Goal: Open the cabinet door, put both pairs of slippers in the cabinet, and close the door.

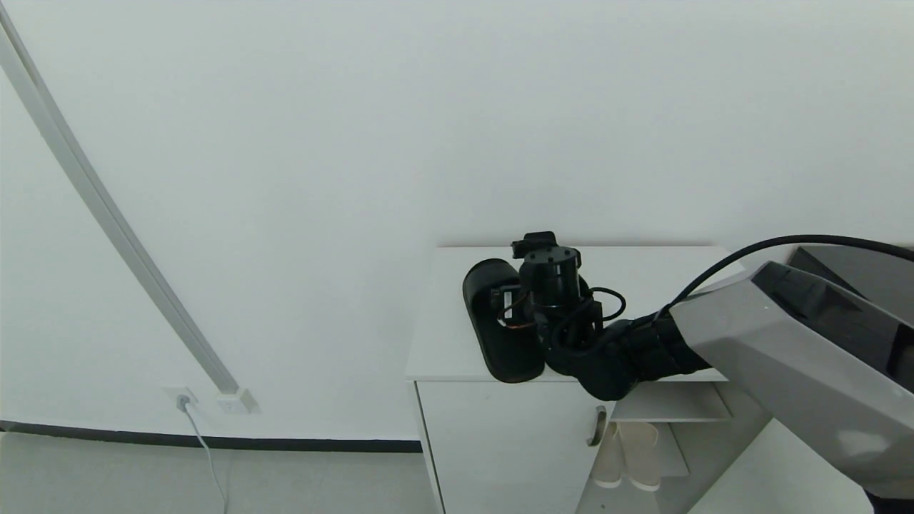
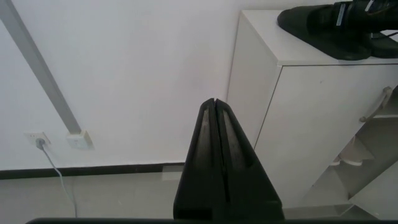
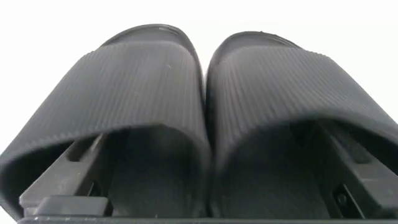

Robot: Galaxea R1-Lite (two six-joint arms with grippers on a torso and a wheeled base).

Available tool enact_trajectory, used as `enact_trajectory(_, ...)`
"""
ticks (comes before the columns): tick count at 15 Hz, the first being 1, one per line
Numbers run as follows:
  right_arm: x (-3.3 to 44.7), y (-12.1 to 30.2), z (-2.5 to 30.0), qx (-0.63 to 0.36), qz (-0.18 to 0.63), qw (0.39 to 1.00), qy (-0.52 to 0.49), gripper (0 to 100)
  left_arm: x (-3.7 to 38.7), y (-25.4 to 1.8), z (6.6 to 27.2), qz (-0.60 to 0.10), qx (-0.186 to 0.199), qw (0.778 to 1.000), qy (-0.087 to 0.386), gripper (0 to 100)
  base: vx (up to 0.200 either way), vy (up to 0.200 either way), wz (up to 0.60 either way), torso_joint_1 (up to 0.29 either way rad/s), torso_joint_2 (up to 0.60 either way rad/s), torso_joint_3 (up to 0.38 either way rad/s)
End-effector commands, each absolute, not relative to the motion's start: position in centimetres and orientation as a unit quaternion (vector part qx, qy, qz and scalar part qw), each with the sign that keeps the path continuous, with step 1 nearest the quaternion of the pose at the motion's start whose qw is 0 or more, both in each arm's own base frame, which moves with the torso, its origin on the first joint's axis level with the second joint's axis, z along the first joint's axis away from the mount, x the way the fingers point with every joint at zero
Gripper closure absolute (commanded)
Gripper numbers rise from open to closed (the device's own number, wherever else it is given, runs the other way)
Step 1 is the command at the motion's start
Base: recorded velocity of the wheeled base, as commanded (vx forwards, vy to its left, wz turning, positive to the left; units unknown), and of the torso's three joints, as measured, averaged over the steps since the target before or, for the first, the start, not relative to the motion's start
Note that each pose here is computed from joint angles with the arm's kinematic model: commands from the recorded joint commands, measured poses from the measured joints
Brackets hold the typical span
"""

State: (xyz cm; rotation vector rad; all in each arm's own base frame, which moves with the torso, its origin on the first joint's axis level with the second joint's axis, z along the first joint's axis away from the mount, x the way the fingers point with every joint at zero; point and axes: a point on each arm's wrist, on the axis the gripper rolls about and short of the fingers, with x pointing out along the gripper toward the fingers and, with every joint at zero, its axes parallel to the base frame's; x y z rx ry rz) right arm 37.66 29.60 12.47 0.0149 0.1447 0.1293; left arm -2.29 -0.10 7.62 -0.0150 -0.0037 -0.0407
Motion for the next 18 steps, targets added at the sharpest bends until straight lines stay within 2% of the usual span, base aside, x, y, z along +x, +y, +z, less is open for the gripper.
enact_trajectory(1, 38.0, 29.7, 11.9, 0.006, 0.064, 0.995, 0.075, 0, -2.3, -0.1, 7.6, -0.02, -0.008, 1.0, -0.002, 100, 0.0, 0.0, 0.0, 0.0, 0.0, 0.0)
enact_trajectory(2, 38.0, 29.7, 11.9, 0.006, 0.064, 0.995, 0.075, 100, -2.3, -0.1, 7.6, -0.02, -0.008, 1.0, -0.002, 100, 0.0, 0.0, 0.0, 0.0, 0.0, 0.0)
enact_trajectory(9, 37.9, 29.6, 12.2, 0.008, 0.064, 0.995, 0.073, 100, -2.3, -0.1, 7.6, -0.02, -0.008, 1.0, -0.001, 100, 0.0, 0.0, 0.0, 0.0, 0.0, 0.0)
enact_trajectory(11, 37.2, 29.1, 13.7, 0.014, 0.07, 0.995, 0.065, 100, -2.3, -0.1, 7.6, -0.02, -0.008, 1.0, -0.002, 100, 0.0, 0.0, 0.0, 0.0, 0.0, 0.0)
enact_trajectory(14, 32.3, 26.6, 17.6, 0.017, 0.147, 0.986, 0.071, 100, -2.3, -0.1, 7.6, -0.018, -0.008, 1.0, -0.002, 100, 0.0, 0.0, 0.0, 0.0, 0.0, 0.0)
enact_trajectory(18, 24.4, 22.4, 19.2, 0.003, 0.178, 0.98, 0.092, 100, -2.3, -0.1, 7.6, -0.017, -0.008, 1.0, -0.002, 100, 0.0, 0.0, 0.0, 0.0, 0.0, 0.0)
